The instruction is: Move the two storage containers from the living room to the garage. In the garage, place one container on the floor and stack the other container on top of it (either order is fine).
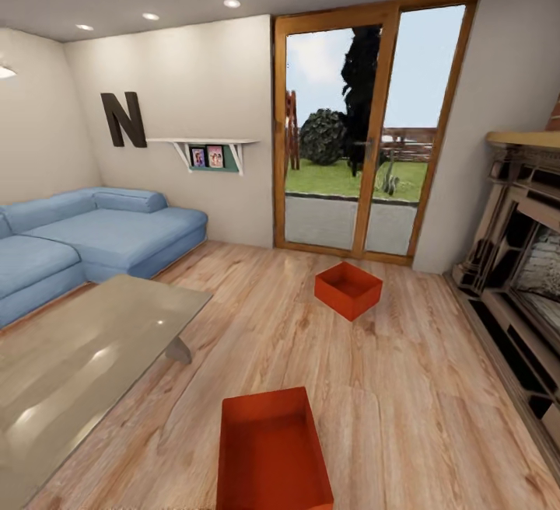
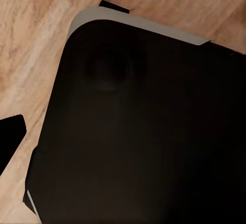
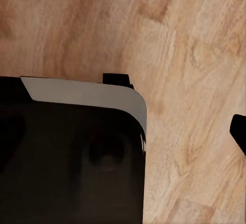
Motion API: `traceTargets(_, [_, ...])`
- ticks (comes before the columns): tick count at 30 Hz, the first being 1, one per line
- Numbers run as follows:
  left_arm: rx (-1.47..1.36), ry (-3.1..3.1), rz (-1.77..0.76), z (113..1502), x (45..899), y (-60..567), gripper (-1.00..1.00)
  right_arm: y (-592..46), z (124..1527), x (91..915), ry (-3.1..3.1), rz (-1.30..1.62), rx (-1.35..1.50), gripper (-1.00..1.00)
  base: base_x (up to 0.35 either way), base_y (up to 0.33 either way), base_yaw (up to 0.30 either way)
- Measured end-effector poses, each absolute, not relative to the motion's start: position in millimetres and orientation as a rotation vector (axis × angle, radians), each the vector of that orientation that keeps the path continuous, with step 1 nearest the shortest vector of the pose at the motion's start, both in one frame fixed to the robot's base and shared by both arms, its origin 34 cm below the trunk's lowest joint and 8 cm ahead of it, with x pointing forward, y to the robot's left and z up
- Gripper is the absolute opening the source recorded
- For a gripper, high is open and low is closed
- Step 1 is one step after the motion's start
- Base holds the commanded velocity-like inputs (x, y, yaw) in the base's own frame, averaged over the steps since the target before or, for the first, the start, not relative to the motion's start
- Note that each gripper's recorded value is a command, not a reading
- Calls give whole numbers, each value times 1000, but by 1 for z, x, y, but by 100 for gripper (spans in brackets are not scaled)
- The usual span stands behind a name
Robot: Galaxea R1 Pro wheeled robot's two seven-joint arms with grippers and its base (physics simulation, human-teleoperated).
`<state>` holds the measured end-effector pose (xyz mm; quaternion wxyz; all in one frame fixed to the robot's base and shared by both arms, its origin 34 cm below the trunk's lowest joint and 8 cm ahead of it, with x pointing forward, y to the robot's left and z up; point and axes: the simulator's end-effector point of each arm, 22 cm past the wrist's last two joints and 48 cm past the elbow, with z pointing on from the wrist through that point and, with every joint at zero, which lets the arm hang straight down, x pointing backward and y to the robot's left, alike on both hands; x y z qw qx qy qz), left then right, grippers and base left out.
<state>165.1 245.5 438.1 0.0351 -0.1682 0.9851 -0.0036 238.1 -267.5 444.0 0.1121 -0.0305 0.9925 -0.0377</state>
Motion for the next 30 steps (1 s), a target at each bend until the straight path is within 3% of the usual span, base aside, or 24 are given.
traceTargets(14, [-518,3027,-10,438,165,246,100,-268,444,238,2914,-110,-91,100,0,-89,19])
traceTargets(30, [-519,3027,-10,438,165,246,100,-268,444,238,2913,-112,-92,100,0,-7,44])
